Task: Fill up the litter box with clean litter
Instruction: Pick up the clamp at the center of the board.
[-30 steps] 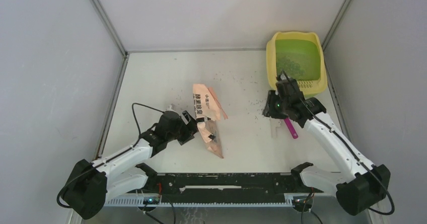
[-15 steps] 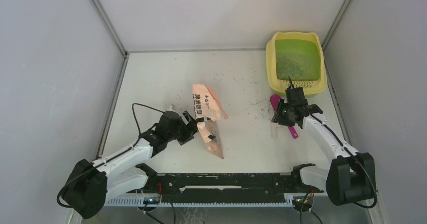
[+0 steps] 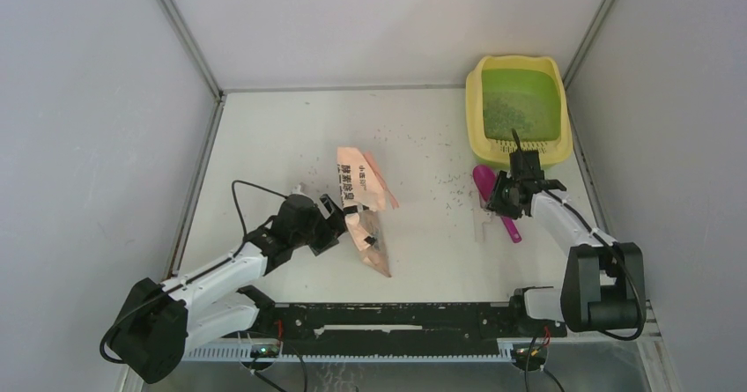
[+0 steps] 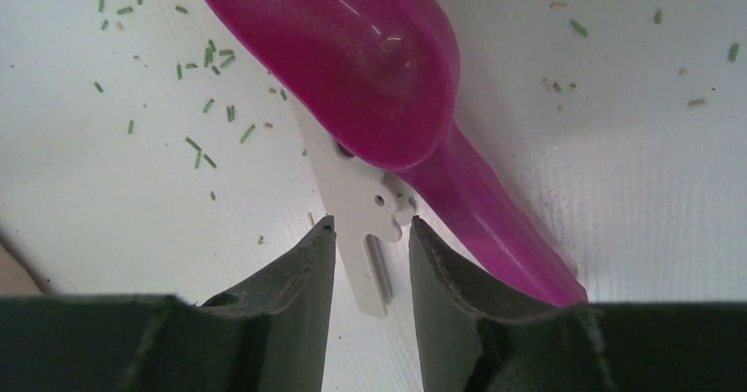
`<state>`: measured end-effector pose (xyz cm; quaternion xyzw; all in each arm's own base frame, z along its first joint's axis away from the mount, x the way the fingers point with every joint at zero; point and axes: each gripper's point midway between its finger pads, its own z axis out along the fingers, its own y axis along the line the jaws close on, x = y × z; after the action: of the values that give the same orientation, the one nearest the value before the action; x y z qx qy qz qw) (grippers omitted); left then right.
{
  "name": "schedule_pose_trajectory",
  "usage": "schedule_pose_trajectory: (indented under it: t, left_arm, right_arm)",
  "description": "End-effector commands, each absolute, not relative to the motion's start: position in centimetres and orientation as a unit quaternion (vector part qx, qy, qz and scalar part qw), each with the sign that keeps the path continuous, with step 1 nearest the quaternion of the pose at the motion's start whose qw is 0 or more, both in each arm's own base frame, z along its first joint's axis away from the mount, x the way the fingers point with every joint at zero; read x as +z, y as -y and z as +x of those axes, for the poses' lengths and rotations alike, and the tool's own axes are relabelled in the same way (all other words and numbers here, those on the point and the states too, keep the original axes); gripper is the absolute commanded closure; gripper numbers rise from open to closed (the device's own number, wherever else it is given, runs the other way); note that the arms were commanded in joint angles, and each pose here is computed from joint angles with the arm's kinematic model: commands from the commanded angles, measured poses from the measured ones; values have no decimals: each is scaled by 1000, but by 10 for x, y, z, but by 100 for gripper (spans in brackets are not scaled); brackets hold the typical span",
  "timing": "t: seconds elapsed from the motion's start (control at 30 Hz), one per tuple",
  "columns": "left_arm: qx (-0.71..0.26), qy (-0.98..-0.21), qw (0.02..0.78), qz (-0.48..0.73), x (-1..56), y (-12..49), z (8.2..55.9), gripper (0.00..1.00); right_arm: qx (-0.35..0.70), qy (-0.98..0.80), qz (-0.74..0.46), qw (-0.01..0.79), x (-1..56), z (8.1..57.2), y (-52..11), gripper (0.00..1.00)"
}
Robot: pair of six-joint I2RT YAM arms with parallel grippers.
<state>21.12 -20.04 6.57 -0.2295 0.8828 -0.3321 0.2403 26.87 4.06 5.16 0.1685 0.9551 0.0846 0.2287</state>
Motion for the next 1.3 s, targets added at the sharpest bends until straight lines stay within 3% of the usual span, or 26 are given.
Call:
schedule_pose_trajectory:
  t: [0.0, 0.63, 1.07, 1.27]
  left_arm:
    - [-351, -875, 254, -217, 85, 207, 219, 12]
    - [-355, -872, 259, -217, 92, 206, 220, 11]
    - [-369, -858, 282, -219, 112, 201, 222, 14]
    - [-380, -845, 299, -230, 124, 195, 221, 18]
  right_arm:
    - [87, -954, 162, 238, 47, 277, -39, 56]
    - [131, -957, 164, 199, 32, 282, -50, 57]
    - [145, -953, 160, 213, 41, 280, -54, 91]
    - [188, -939, 150, 245, 70, 281, -68, 98]
